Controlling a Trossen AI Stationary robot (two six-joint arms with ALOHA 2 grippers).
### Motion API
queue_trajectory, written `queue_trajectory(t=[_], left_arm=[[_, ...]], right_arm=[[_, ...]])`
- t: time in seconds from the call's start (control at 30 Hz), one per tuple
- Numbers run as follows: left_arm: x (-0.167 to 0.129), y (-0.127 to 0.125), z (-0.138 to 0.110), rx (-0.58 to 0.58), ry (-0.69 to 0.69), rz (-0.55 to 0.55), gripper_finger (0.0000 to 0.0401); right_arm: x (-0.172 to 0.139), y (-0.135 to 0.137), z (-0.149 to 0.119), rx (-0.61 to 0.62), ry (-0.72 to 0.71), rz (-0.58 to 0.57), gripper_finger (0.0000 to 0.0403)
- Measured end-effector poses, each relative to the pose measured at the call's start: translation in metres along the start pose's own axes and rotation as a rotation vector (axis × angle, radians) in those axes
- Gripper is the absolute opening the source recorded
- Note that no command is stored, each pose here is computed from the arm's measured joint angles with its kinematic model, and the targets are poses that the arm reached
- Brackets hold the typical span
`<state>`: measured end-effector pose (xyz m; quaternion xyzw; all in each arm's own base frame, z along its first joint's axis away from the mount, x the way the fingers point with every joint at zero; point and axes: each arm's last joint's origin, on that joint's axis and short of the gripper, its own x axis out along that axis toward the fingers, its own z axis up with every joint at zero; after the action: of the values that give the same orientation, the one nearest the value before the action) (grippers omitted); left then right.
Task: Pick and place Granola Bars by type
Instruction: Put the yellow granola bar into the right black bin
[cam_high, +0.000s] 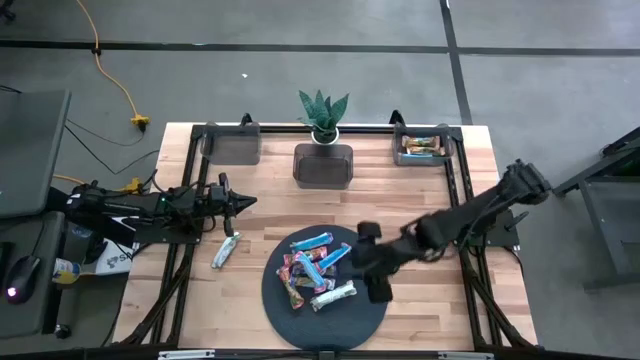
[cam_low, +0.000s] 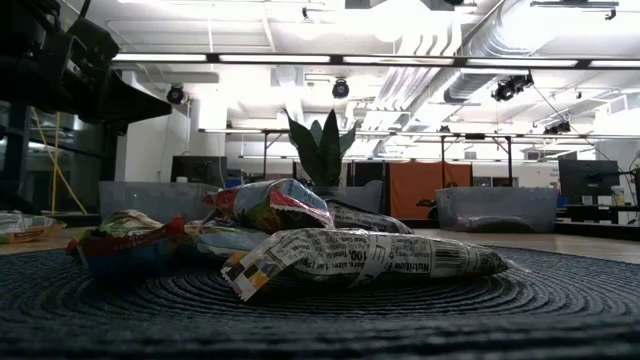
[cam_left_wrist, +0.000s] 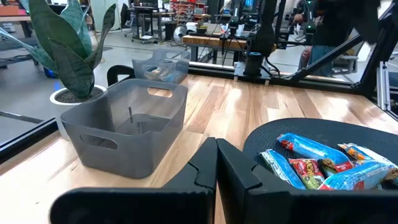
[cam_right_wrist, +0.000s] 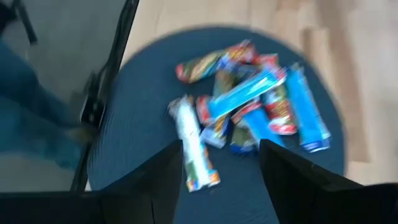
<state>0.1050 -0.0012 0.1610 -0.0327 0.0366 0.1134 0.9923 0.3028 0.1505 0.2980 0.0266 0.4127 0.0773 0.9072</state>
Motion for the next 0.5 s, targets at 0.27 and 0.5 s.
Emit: queue_trajectory(t=[0.27, 0.5], left_arm=[[0.000, 0.000, 0.000, 0.000, 0.000, 0.000, 0.0001], [0.000, 0.000, 0.000, 0.000, 0.000, 0.000, 0.0001]], right_arm=[[0.053, 0.023, -0.022, -0.066, 0.141, -0.010, 0.0194], [0.080, 0.028, -0.026, -0.065, 0.129, 0.000, 0.0194]])
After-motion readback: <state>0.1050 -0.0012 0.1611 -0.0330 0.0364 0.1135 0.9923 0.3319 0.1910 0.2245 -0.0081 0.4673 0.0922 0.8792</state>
